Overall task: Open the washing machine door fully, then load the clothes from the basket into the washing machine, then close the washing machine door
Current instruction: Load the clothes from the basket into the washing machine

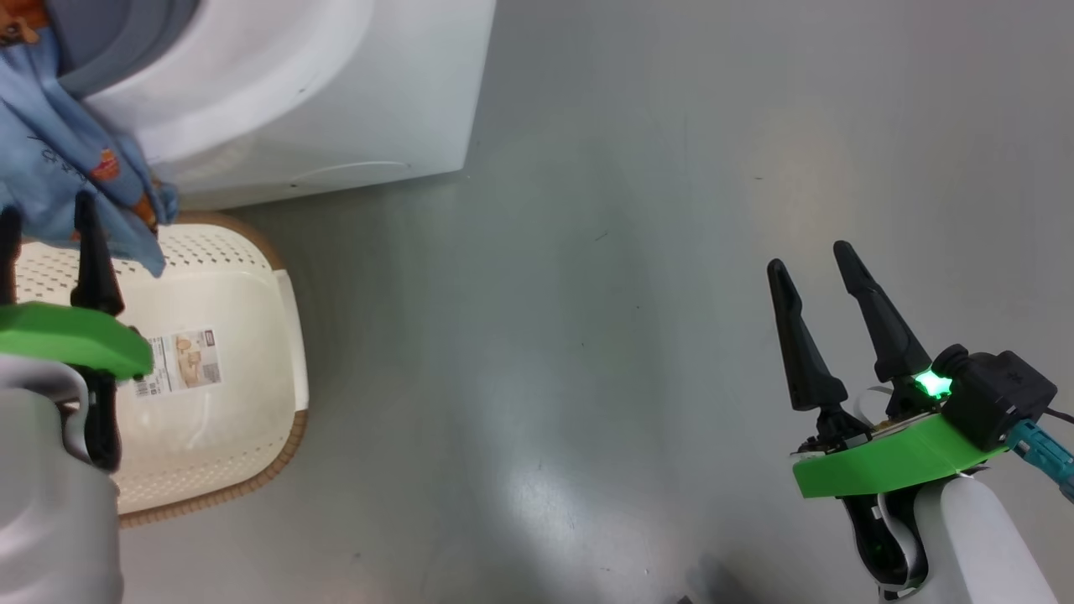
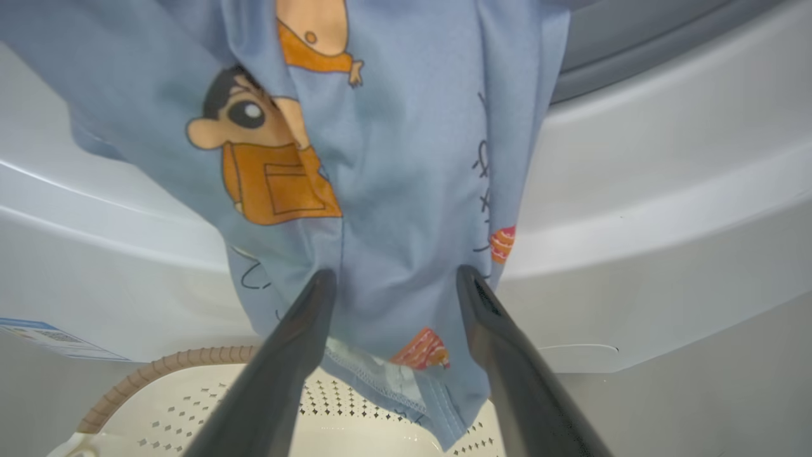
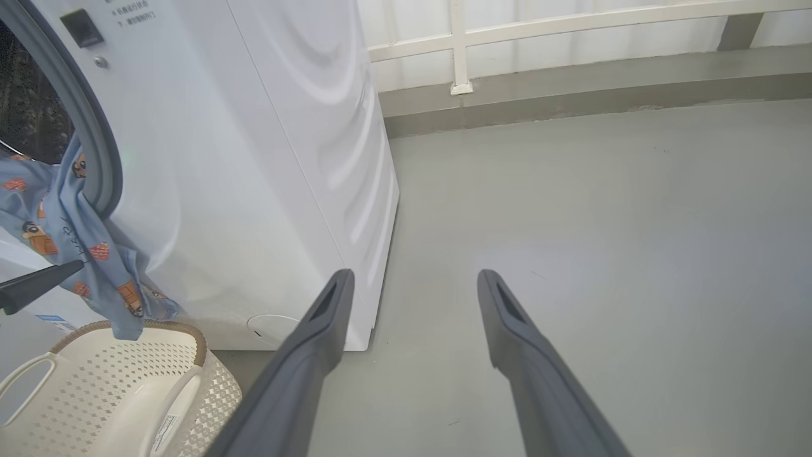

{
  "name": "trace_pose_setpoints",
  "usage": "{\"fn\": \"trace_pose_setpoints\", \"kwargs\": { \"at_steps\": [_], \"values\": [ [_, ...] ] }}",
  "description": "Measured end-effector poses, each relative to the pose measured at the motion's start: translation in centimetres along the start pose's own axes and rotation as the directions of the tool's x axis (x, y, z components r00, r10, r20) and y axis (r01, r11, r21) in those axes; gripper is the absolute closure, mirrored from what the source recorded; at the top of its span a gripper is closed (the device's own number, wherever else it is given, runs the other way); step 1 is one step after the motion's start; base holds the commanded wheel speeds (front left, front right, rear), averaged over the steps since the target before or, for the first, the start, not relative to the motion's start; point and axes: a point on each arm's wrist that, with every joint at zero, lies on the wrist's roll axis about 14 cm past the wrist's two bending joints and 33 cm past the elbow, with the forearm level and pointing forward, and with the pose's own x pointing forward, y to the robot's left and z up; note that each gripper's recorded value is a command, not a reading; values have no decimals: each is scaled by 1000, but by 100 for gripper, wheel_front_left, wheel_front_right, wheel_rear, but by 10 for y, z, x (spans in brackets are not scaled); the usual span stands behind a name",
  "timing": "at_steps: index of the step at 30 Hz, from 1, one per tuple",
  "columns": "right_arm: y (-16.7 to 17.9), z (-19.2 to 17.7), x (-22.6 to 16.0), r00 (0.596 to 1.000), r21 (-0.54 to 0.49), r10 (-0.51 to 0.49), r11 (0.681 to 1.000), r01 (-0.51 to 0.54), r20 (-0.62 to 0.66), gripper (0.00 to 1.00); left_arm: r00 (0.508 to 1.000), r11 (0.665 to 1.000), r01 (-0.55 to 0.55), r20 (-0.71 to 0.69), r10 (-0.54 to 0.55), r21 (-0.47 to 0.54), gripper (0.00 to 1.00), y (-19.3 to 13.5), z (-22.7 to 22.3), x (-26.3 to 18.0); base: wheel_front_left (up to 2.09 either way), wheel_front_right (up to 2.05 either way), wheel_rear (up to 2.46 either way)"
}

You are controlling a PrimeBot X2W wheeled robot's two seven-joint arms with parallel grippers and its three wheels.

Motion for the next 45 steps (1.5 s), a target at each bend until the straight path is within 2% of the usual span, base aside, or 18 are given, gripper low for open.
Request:
{"fn": "trace_pose_setpoints", "kwargs": {
  "at_steps": [13,14,16,17,18,26,36,45],
  "values": [
    [-4,-5,-6,1000,1,-22,1000,22,-20,0,999,999,29,-32,-29,-15,0,-11,3,32,0,0,0],
    [-4,-5,-6,1000,0,-22,1000,22,-19,0,999,1000,27,-32,-28,-12,4,-10,5,34,0,0,0],
    [-4,-4,-7,1000,-1,-22,1000,22,-18,0,999,1000,21,-30,-22,-19,56,-8,8,37,0,0,0],
    [-4,-4,-7,1000,-2,-22,1000,22,-18,0,999,1000,20,-28,-21,-23,76,-8,9,38,0,0,0],
    [-4,-3,-8,1000,-2,-22,1000,22,-17,0,999,999,20,-28,-21,-24,100,-8,10,38,0,0,0],
    [-5,5,-10,1000,-7,-24,1000,24,2,0,1000,999,14,2,-14,-53,100,-8,24,37,0,0,0],
    [4,5,-4,1000,7,4,1000,-4,10,0,988,992,-46,139,63,-117,100,19,58,17,0,0,0],
    [12,-1,1,1000,14,30,999,-30,0,0,957,997,-45,282,62,-67,100,24,106,14,0,0,0]
  ]
}}
